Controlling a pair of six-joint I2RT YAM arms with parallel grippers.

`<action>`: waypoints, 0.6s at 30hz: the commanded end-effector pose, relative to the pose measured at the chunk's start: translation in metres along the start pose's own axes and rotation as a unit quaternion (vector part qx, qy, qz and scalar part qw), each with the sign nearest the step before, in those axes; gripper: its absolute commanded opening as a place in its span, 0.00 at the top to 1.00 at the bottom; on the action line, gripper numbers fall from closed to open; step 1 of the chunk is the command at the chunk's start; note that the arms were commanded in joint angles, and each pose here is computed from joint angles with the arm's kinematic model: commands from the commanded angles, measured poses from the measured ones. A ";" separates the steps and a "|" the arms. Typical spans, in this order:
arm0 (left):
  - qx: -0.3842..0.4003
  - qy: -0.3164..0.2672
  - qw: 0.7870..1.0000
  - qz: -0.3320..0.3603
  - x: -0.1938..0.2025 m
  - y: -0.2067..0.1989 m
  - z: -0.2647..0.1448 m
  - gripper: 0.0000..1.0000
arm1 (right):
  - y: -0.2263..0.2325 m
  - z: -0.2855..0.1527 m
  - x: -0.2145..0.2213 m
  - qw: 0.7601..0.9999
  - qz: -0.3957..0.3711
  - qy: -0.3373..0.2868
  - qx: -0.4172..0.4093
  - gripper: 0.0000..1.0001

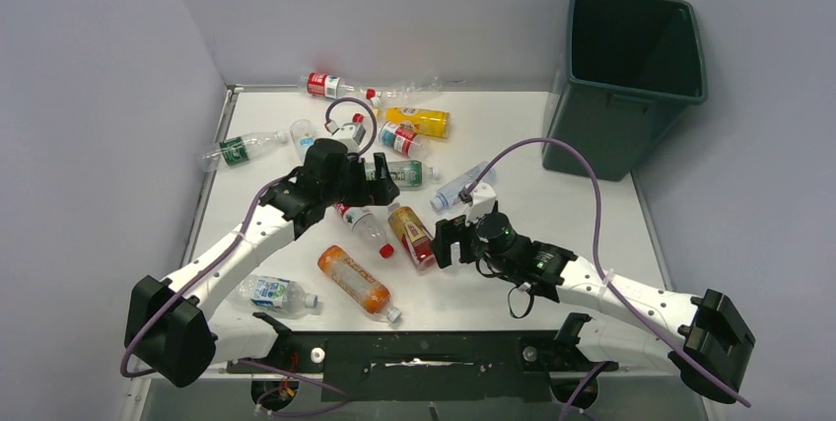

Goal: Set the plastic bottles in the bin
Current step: Pick up the plastic bottle at the center of the board.

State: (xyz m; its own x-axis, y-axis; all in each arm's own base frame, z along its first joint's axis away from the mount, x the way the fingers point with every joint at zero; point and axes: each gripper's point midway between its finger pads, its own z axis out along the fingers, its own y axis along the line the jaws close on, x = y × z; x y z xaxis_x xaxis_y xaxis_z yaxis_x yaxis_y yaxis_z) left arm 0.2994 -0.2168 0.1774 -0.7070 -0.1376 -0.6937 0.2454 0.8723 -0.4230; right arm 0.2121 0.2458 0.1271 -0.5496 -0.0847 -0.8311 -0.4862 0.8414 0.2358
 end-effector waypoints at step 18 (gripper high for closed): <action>0.012 -0.097 0.992 -0.079 -0.024 -0.006 -0.037 0.02 | 0.015 0.009 0.008 0.999 0.031 0.001 -0.033 0.02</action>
State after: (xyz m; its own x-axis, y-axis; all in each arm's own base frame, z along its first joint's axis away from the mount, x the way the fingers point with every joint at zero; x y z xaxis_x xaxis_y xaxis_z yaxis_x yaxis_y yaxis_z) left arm 0.2807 -0.2088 0.1782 -0.7147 -0.2674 -0.6462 0.1486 0.8448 -0.5140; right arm 0.2053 0.2519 0.1094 -0.5846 -0.0881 -0.8065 -0.4973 0.8244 0.2704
